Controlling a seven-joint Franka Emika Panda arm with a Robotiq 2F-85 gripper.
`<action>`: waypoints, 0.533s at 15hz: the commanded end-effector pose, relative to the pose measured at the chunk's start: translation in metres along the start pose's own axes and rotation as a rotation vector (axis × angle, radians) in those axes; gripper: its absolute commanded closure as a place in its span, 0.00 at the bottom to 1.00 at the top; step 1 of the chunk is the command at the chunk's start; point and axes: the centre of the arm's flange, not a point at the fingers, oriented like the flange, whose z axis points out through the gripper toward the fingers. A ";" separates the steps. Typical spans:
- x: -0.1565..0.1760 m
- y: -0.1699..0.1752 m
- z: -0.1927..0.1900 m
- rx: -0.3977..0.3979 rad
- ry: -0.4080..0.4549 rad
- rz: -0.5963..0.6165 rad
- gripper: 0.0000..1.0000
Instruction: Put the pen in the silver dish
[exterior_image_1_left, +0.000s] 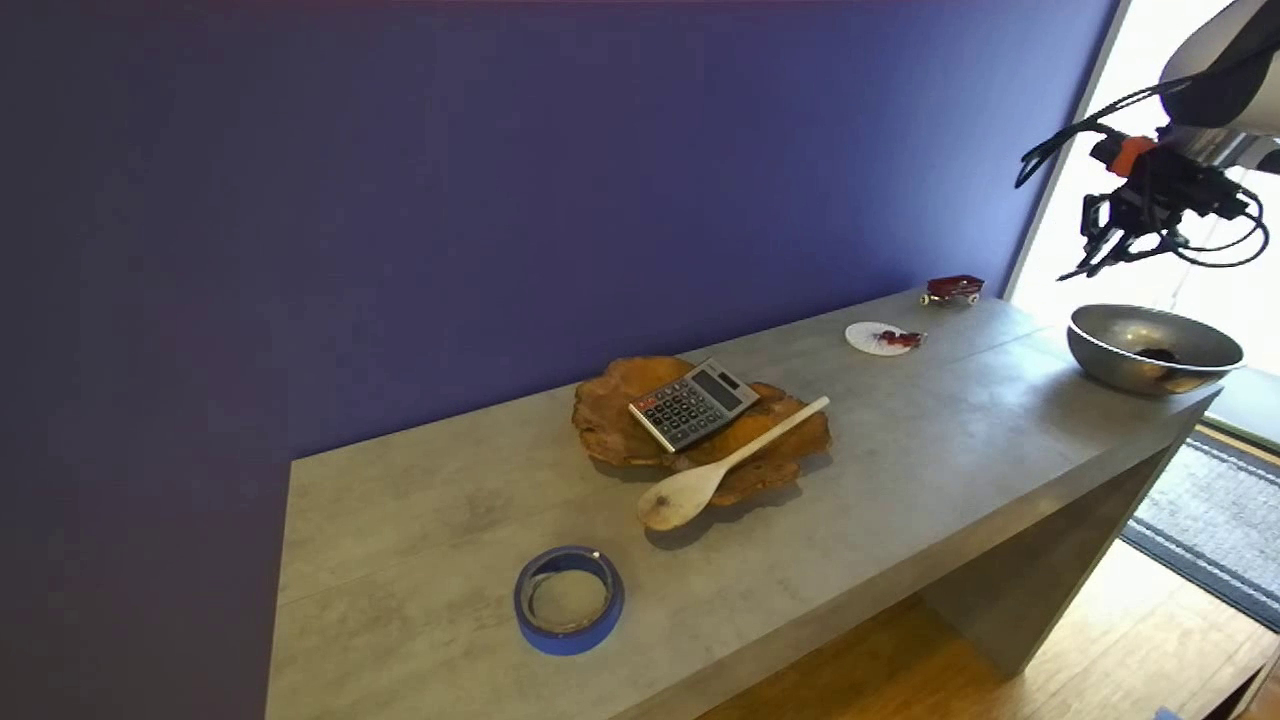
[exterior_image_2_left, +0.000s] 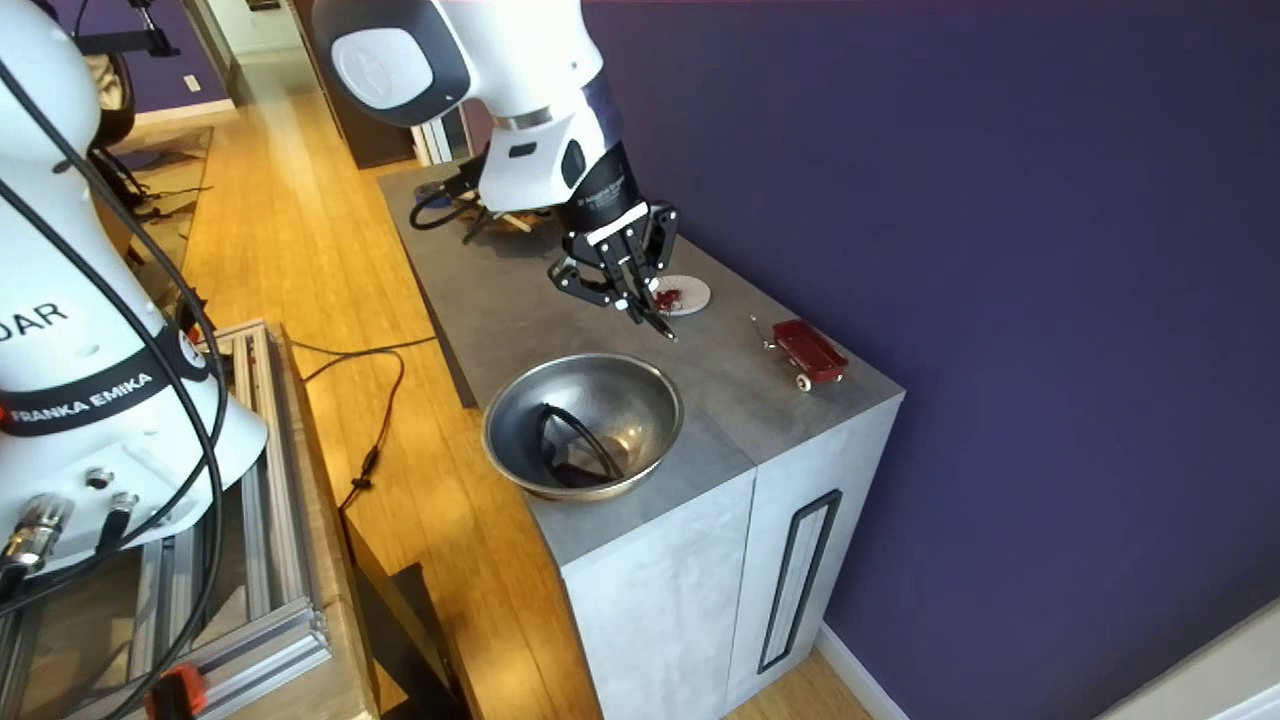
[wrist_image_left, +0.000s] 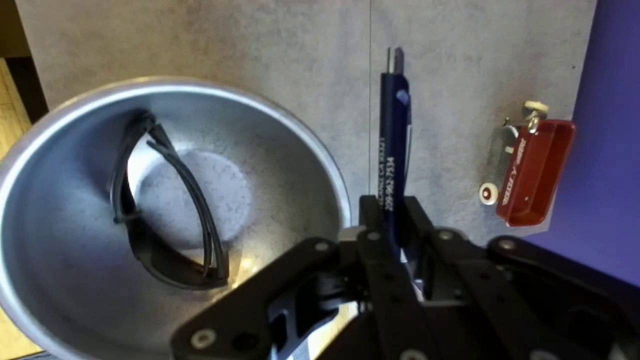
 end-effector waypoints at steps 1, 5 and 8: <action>0.037 0.032 0.002 0.012 -0.154 -0.035 0.97; 0.037 0.046 0.016 -0.081 -0.223 -0.090 0.97; 0.033 0.047 0.025 -0.124 -0.218 -0.012 0.60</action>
